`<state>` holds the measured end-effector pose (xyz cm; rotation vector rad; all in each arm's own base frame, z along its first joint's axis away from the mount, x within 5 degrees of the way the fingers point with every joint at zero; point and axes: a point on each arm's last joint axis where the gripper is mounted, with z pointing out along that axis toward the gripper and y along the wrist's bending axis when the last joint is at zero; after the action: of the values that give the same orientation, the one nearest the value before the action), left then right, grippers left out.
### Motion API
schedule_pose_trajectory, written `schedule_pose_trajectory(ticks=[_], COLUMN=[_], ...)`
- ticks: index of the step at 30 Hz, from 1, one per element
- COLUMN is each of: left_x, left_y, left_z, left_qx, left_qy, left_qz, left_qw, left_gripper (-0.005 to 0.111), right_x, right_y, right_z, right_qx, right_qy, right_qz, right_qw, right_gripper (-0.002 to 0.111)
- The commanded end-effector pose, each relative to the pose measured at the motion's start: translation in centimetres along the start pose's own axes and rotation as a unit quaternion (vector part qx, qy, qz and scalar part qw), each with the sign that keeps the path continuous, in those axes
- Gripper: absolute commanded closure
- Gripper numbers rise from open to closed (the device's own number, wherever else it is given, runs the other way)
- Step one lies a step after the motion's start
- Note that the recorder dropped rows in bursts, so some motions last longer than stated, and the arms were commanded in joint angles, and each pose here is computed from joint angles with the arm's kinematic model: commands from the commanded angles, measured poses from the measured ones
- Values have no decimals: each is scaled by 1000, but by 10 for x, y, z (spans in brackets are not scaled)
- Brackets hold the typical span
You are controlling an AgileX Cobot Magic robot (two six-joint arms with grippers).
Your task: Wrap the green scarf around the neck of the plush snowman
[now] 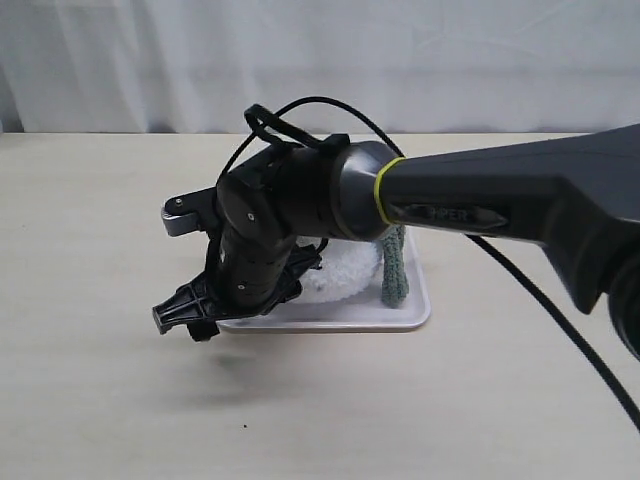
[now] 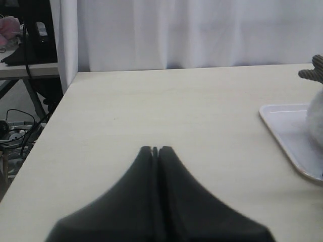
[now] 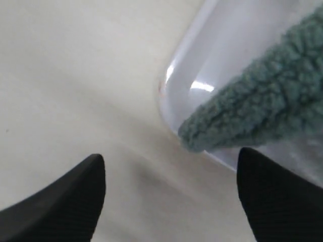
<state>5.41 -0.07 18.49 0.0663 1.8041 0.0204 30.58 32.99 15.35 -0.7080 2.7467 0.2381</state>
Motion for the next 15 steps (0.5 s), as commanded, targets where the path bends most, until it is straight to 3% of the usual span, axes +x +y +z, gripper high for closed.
schedule_pose_trajectory(ticks=[1,10,15], left_x=[0,0,0], left_y=[0,0,0], left_z=[0,0,0], left_qx=[-1,-1,-1], left_qy=[-7,-7,-7], left_qz=[-1,-1,-1], left_qw=[1000,1000,1000], left_gripper=[107,107,107], right_x=[-2,-5,-7], right_y=[-7,-3,-2], right_z=[12,29,28], right_qx=[40,31,27], right_qy=[-25,-58,-70], right_qz=[20,31,25], right_qw=[999,997,997], right_gripper=[39,40,54])
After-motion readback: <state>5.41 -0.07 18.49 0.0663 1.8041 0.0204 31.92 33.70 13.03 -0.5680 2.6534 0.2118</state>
